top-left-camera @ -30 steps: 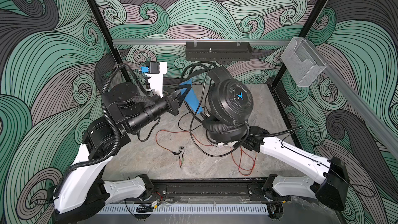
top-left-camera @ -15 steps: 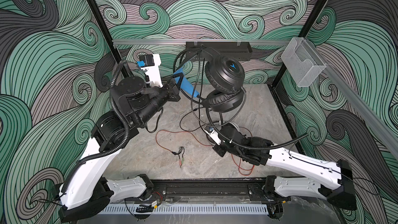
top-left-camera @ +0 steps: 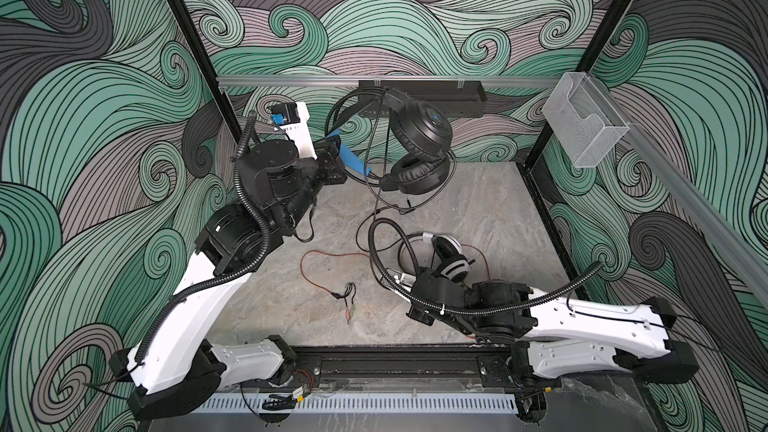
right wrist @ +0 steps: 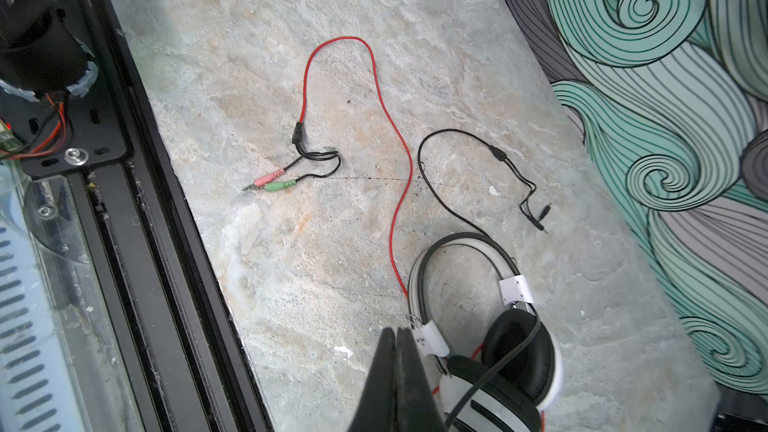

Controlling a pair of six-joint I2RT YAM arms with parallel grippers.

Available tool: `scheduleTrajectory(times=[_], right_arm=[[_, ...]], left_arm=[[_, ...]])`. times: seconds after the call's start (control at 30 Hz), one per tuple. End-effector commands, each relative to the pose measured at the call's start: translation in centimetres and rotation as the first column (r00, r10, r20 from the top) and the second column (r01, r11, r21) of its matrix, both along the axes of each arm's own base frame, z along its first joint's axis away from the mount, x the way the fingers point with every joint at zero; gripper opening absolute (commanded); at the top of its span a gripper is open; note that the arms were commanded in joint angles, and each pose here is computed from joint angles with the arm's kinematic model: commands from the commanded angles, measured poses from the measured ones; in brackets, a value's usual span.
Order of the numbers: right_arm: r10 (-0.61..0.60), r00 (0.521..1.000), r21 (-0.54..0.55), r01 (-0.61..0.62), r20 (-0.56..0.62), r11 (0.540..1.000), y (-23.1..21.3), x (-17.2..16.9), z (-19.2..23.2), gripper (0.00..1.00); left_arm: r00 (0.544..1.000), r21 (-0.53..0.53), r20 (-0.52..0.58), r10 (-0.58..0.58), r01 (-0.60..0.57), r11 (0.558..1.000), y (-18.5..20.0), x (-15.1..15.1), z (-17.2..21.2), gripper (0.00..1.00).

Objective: Wrap the headphones

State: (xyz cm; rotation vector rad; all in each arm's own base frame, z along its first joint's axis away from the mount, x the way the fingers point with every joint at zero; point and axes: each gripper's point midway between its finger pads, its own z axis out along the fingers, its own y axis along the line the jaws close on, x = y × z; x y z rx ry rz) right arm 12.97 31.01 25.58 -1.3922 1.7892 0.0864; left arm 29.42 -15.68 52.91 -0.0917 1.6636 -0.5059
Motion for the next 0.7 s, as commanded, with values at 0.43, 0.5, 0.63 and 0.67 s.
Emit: scheduleTrajectory(times=[0.43, 0.5, 0.63, 0.67], right_arm=[[0.124, 0.983, -0.055, -0.117, 0.137, 0.992, 3.4, -0.1, 9.9, 0.0], [0.111, 0.986, -0.048, -0.105, 0.125, 0.993, 3.4, 0.2, 10.4, 0.0], [0.075, 0.993, -0.048, -0.071, 0.095, 0.996, 2.7, 1.1, 10.8, 0.0], [0.064, 0.994, -0.055, -0.06, 0.092, 0.997, 2.3, 1.5, 10.8, 0.0]], left_arm=[[0.992, 0.256, -0.059, 0.107, -0.089, 0.963, 0.9, 2.0, -8.7, 0.0], [0.991, 0.291, -0.07, 0.117, -0.092, 0.952, 1.1, 2.0, -9.8, 0.0], [0.987, 0.334, -0.083, 0.139, -0.104, 0.937, 1.8, 1.9, -11.3, 0.0], [0.986, 0.34, -0.085, 0.14, -0.104, 0.935, 1.8, 1.8, -11.5, 0.0]])
